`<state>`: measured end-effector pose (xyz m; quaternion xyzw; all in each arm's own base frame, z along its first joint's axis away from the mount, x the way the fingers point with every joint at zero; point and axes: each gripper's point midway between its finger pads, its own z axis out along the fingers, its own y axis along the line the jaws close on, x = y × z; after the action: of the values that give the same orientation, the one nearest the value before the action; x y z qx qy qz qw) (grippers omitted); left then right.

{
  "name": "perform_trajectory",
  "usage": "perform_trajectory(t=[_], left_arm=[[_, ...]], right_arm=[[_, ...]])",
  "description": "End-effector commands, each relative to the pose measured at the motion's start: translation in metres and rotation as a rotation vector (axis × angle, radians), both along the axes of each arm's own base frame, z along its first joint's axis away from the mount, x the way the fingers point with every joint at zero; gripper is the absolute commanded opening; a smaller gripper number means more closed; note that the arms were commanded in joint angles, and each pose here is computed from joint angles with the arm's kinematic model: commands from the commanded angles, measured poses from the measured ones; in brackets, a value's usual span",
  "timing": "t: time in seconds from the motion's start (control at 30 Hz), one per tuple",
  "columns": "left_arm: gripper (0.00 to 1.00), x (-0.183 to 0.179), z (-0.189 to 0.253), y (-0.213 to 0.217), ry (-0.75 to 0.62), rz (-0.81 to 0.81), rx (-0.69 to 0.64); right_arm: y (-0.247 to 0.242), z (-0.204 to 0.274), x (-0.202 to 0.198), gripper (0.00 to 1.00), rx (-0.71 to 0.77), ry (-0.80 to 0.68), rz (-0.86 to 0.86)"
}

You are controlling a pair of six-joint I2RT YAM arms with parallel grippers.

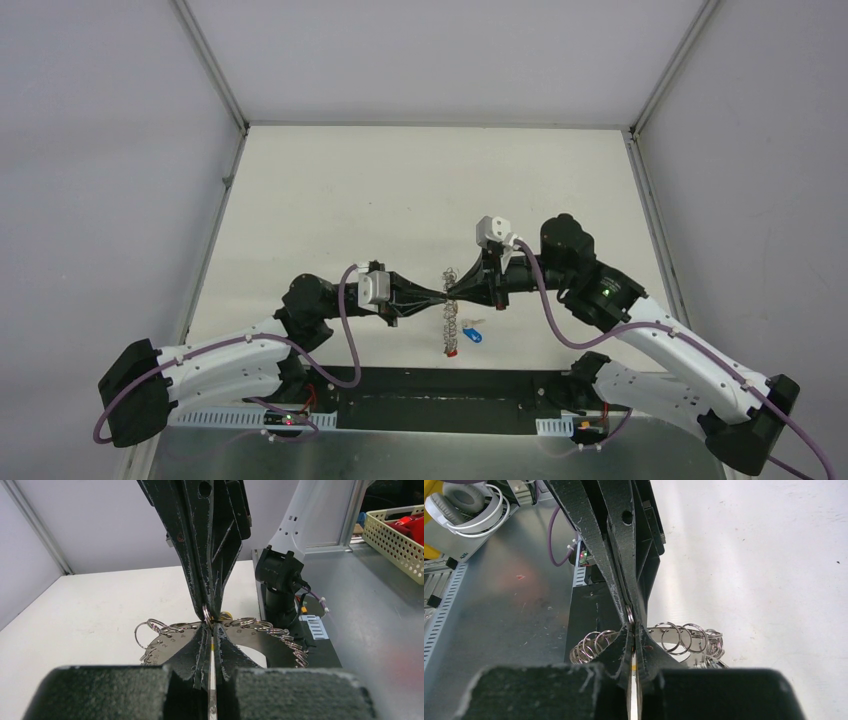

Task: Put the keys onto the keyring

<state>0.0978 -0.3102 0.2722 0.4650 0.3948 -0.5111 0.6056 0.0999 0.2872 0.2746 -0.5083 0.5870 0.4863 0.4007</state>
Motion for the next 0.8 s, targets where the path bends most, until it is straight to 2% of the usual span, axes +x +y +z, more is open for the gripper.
perform_trajectory(t=[0.0,0.03,0.07,0.2,0.33,0.57,0.77], left_arm=[[0.04,-0.005,0.026,0.004,-0.050,-0.002,-0.073],[0.15,-0.004,0.025,0.004,-0.041,0.009,-0.064],[0.21,-0.002,0.023,0.005,-0.035,0.020,-0.053],[0.33,0.006,0.016,0.008,-0.017,0.076,0.029],[0.37,0.009,0.010,0.008,-0.014,0.085,0.121],[0.37,0.011,-0.005,0.000,0.008,0.061,0.230],[0.37,0.012,-0.018,-0.010,0.043,0.024,0.299]], right_arm=[[0.002,0.011,-0.004,0.00,0.029,-0.031,0.034],[0.002,0.010,-0.004,0.00,0.019,-0.030,0.032],[0.001,0.008,-0.004,0.00,0.007,-0.031,0.034],[-0.004,0.001,-0.003,0.00,-0.060,-0.025,0.035],[-0.008,-0.009,-0.002,0.00,-0.148,-0.010,0.038],[-0.014,-0.024,-0.002,0.00,-0.301,0.051,0.073],[-0.013,-0.031,0.000,0.00,-0.350,0.088,0.080]])
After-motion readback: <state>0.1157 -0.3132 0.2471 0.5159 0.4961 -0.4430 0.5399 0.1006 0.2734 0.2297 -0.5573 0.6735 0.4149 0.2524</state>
